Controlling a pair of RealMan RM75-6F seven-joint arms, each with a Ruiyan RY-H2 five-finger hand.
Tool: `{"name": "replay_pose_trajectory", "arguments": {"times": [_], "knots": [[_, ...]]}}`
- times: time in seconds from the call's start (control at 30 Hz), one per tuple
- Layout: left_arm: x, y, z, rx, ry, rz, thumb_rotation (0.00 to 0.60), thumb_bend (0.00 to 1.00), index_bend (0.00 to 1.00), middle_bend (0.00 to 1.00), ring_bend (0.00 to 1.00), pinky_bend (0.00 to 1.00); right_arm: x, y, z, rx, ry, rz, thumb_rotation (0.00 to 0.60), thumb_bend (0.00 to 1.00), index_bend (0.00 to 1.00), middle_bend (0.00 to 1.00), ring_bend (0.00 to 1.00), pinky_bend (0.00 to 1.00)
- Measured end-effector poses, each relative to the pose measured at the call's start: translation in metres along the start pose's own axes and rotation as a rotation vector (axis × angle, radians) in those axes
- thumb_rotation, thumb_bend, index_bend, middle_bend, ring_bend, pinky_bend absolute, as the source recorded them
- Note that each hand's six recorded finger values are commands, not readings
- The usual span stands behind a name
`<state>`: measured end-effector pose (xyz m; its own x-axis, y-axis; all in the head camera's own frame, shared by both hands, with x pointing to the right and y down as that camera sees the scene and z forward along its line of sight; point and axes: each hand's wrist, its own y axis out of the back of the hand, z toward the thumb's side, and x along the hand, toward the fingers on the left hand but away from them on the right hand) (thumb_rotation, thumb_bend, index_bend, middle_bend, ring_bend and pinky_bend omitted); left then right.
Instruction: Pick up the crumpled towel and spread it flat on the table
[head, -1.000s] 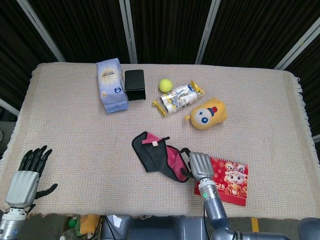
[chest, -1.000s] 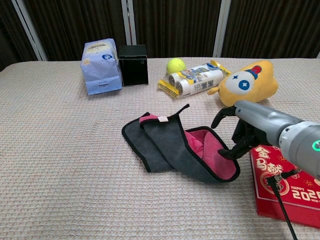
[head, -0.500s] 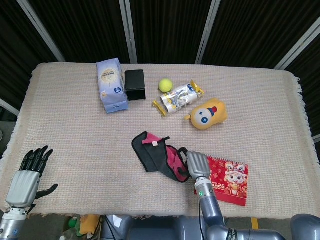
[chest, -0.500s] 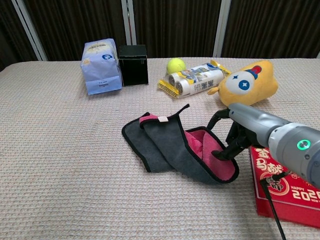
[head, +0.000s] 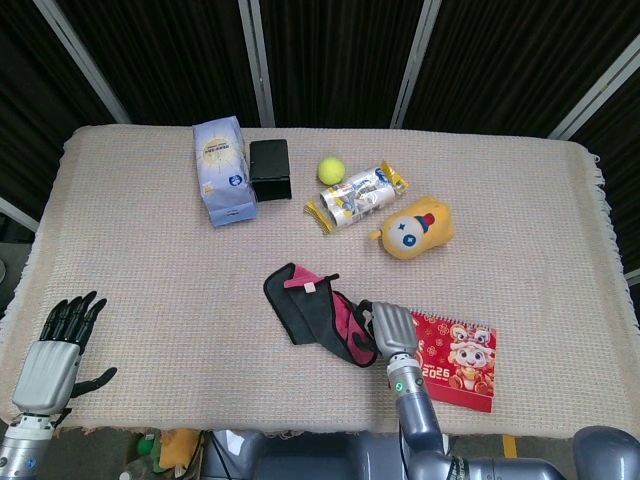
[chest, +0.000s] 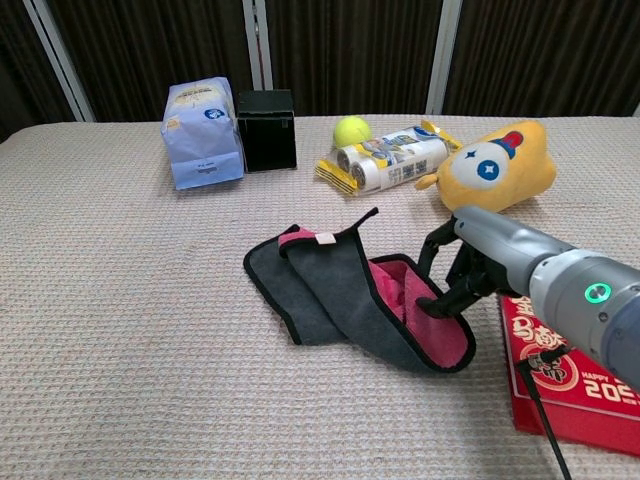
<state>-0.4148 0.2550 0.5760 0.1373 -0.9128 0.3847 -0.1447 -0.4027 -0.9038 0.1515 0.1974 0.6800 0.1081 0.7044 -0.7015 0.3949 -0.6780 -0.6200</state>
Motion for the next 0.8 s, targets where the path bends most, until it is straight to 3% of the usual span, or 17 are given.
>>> {"name": "replay_pose_trajectory", "arguments": {"times": [0.4,0.8], "knots": [[0.0,0.001,0.001,-0.003,-0.006,0.007,0.6,0.0,0.0,0.0,0.0,0.0,0.003,-0.001,-0.002,0.005,0.019,-0.008,0.6,0.56,0.63,1.0,1.0,0.93],[0.001,0.003,0.0,-0.008,-0.003,0.008,0.6,0.0,0.0,0.0,0.0,0.0,0.008,0.014,0.001,0.015,0.05,-0.05,0.6,0.58,0.65,1.0,1.0,0.93]]}}
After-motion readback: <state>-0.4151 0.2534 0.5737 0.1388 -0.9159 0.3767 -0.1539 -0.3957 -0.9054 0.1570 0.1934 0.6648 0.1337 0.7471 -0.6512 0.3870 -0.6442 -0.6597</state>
